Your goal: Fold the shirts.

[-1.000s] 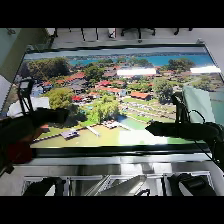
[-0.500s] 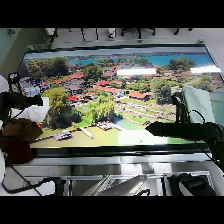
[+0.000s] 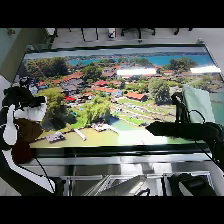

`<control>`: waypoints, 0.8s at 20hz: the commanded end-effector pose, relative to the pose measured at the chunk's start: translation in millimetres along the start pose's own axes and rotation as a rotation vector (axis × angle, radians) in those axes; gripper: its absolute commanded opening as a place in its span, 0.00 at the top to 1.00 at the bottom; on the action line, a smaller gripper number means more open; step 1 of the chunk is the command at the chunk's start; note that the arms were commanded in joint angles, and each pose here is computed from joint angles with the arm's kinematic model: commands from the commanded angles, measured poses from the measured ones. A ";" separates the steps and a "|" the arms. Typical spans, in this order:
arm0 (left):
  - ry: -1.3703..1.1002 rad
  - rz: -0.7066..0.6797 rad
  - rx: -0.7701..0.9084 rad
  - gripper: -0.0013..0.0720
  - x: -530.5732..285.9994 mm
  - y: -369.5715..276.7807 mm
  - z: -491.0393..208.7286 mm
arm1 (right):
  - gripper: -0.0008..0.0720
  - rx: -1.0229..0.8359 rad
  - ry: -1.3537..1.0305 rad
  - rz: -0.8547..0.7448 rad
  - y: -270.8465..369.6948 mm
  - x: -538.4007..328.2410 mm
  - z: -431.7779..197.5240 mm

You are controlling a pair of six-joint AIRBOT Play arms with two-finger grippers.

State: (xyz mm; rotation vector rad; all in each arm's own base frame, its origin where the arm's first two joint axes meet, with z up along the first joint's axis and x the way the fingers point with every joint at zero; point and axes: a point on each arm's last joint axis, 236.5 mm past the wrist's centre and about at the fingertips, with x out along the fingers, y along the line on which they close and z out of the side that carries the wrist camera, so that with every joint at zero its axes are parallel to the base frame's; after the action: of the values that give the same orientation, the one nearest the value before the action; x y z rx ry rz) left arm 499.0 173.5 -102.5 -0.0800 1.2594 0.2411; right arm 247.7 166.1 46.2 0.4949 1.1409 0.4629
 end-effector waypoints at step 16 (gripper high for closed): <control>-0.248 -0.338 0.603 0.96 -308.0 -346.3 -80.8 | 0.96 -0.002 0.017 0.000 0.0 -0.1 -4.2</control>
State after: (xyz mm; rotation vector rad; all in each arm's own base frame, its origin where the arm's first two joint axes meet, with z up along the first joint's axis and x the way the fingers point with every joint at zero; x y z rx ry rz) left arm 466.9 -147.3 159.3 0.2016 0.9516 -0.2728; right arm 245.5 166.4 45.5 0.4902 1.1494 0.4677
